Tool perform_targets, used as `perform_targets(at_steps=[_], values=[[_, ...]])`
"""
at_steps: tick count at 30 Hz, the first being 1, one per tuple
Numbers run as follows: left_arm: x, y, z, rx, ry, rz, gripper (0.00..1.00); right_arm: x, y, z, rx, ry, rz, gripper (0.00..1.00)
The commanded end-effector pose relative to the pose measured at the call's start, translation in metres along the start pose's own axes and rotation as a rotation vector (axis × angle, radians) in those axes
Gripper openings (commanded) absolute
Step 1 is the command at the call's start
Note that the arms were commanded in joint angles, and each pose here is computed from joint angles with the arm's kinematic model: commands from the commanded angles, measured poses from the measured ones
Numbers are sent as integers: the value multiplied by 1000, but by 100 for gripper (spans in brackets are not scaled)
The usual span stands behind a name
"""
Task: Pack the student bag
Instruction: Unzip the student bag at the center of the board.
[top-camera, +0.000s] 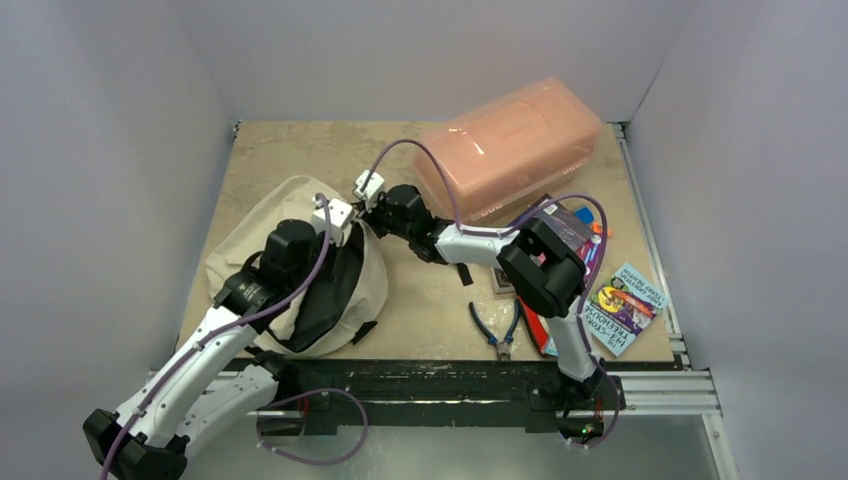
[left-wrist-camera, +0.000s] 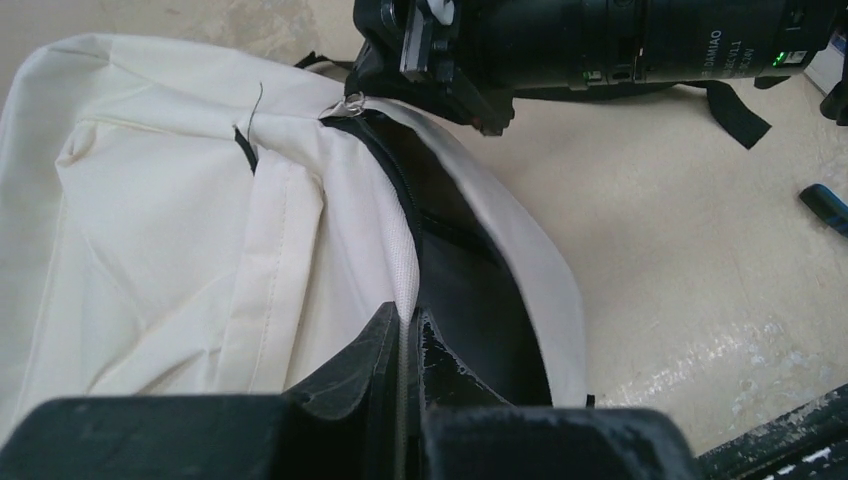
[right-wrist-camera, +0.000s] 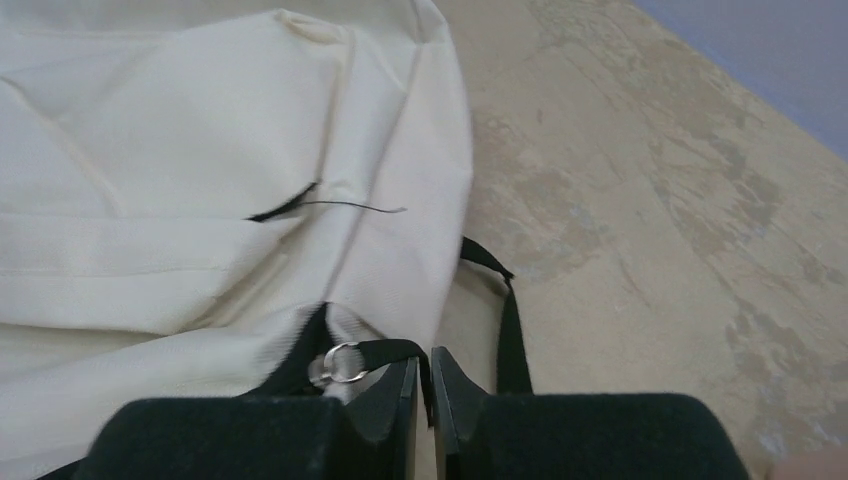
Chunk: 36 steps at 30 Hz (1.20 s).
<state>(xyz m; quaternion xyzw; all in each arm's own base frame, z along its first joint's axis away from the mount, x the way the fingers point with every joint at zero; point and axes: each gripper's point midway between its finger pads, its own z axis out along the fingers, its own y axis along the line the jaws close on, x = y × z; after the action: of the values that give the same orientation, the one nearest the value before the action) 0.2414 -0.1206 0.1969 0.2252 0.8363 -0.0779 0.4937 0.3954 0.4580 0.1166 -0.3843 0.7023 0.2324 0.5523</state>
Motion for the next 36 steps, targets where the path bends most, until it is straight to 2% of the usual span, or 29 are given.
perform_targets(at_steps=[1,5,9,12,15,19,21,23,27,29,33,36], values=[[-25,8,-3,-76,6,-128,0,26,-72,-12,229,101,44,23],[-28,9,10,-110,28,-202,0,13,-66,-31,208,114,76,47],[-42,12,17,-132,32,-233,0,24,-59,-60,199,167,149,62],[-42,20,23,-182,80,-228,0,30,-47,-79,167,185,206,69],[-42,26,27,-219,103,-255,0,28,-26,-93,85,186,301,70],[-45,40,32,-270,122,-375,0,15,1,-111,-20,137,464,70],[-46,47,34,-286,152,-476,0,4,2,-126,-8,55,540,69],[-48,43,42,-233,183,-540,0,1,-6,-142,46,-19,630,71],[-51,31,52,-149,210,-562,0,5,-30,-177,147,-95,700,72],[-55,26,54,-105,215,-538,0,5,-37,-193,155,-117,717,77],[-57,17,53,-34,268,-468,0,-14,-9,-189,-65,-117,625,78],[-52,12,52,3,301,-432,0,-41,15,-179,-253,-171,675,78]])
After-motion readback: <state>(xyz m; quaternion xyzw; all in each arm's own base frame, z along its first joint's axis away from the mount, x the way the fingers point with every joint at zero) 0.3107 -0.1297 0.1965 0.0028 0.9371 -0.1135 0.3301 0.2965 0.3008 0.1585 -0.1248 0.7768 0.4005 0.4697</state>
